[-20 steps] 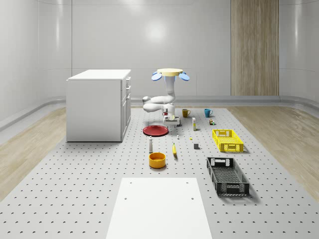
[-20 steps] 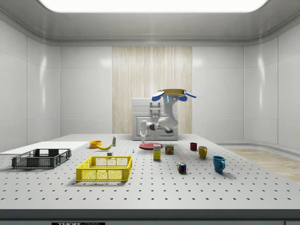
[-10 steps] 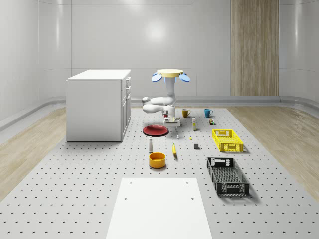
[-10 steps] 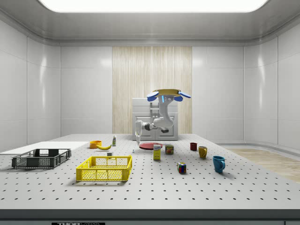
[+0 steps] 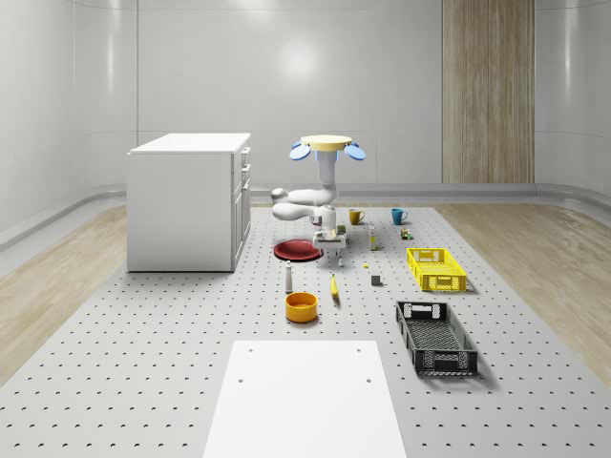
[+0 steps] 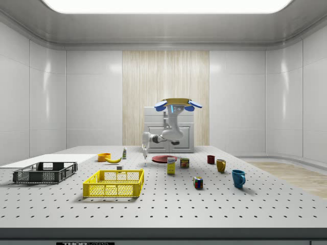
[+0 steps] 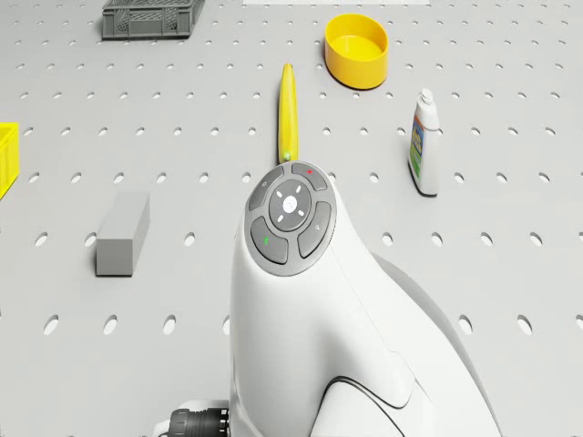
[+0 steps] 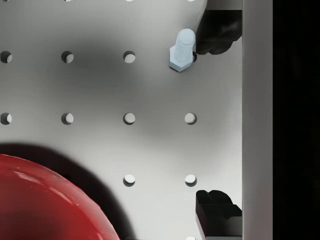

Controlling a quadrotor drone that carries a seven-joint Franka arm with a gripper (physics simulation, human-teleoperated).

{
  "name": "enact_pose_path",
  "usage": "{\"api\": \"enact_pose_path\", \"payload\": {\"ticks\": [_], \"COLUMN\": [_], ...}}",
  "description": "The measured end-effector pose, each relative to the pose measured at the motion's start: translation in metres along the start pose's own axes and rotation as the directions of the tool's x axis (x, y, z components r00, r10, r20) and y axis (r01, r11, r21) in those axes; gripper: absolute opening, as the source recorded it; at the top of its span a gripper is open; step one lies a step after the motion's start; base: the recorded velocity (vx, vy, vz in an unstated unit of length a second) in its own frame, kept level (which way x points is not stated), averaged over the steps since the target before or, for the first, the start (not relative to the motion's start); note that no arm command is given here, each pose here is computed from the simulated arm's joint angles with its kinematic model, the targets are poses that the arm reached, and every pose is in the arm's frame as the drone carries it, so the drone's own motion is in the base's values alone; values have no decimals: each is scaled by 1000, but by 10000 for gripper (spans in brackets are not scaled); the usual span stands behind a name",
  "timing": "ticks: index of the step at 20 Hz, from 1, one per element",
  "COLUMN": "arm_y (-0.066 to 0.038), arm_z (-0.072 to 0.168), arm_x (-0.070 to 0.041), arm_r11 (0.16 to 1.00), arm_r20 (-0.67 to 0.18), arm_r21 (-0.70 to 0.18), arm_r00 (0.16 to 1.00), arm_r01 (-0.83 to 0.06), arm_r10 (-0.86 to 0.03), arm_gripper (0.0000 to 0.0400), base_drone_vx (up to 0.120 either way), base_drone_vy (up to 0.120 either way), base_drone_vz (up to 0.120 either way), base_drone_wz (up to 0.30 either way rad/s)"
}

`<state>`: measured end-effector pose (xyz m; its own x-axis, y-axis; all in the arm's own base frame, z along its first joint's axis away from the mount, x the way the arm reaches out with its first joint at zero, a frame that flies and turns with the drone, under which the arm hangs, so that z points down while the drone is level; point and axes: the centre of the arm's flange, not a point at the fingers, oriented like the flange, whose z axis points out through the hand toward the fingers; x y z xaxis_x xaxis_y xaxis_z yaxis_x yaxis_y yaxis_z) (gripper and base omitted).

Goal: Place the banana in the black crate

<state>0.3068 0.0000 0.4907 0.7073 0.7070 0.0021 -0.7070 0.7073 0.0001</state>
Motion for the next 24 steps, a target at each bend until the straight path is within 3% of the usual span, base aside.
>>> {"api": "enact_pose_path", "payload": {"ticks": [24], "arm_y": [0], "arm_z": [0], "arm_x": [0], "arm_r11": [1000], "arm_r20": [0], "arm_r21": [0], "arm_r00": [1000], "arm_r01": [0], "arm_r10": [0], "arm_gripper": [400], "base_drone_vx": [120], "base_drone_vy": [-2], "base_drone_vz": [0], "base_drone_wz": [0]}}
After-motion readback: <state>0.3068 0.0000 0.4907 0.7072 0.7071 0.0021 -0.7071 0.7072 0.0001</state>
